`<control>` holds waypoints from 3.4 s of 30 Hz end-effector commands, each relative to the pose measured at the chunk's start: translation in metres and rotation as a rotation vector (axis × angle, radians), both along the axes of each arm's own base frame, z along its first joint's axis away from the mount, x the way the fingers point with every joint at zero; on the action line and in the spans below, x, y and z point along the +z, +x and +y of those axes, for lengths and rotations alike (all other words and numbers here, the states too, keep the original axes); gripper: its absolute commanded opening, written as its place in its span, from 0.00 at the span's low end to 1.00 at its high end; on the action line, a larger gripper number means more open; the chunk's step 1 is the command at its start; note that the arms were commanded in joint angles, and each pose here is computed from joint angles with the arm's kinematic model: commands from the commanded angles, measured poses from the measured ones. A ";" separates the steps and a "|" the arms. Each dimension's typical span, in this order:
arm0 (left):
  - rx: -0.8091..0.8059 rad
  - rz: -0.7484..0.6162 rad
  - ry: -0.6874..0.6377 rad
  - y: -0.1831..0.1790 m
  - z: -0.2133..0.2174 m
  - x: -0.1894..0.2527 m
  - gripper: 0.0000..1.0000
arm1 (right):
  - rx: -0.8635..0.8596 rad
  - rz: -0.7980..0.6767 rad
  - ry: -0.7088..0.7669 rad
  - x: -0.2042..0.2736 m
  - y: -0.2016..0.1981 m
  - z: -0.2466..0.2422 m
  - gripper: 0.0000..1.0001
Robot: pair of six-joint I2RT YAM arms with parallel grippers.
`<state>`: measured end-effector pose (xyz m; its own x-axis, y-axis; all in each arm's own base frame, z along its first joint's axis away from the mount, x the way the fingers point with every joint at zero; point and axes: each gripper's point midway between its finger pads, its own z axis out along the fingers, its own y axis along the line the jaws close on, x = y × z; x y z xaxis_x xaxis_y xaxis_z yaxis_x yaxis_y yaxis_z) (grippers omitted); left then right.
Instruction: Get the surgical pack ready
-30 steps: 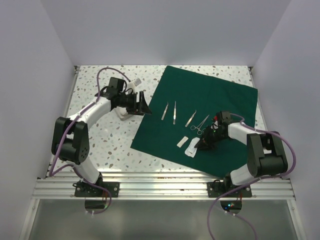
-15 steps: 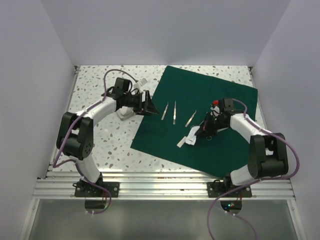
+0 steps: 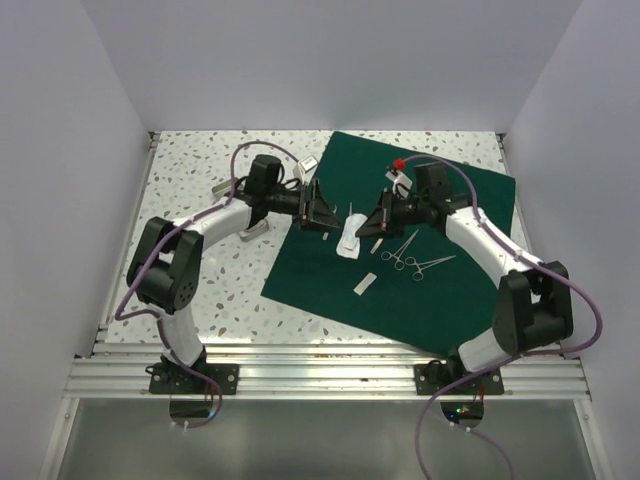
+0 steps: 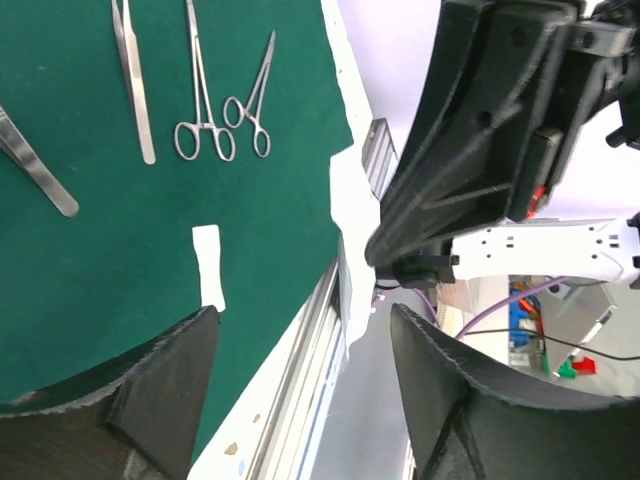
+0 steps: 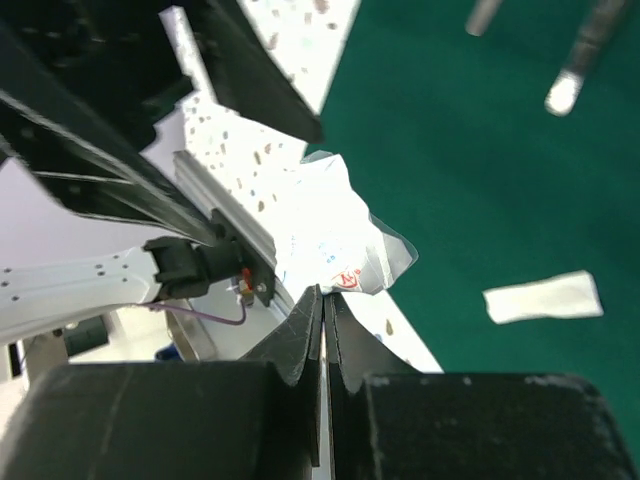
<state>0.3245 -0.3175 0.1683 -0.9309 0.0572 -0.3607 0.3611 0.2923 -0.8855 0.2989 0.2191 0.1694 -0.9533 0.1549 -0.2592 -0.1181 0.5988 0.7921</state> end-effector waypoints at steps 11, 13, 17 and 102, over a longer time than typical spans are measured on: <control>-0.063 0.014 -0.115 0.001 -0.009 0.014 0.51 | 0.065 -0.038 0.083 0.028 0.024 0.033 0.00; -0.069 0.012 -0.135 0.001 -0.010 0.017 0.47 | 0.072 -0.035 0.085 0.029 0.025 0.035 0.00; -0.075 0.023 -0.143 0.001 -0.011 0.015 0.37 | 0.077 -0.034 0.088 0.030 0.029 0.037 0.00; 0.685 0.020 0.537 0.081 0.229 -0.031 0.61 | -0.234 0.419 -0.344 -0.129 -0.038 -0.029 0.54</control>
<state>0.4303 -0.0602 0.1337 -0.7891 -0.4658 -0.4004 -0.1489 0.7775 -0.6110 0.2487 0.1923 0.0333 -0.9493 0.2843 0.1343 0.3131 0.8157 0.4865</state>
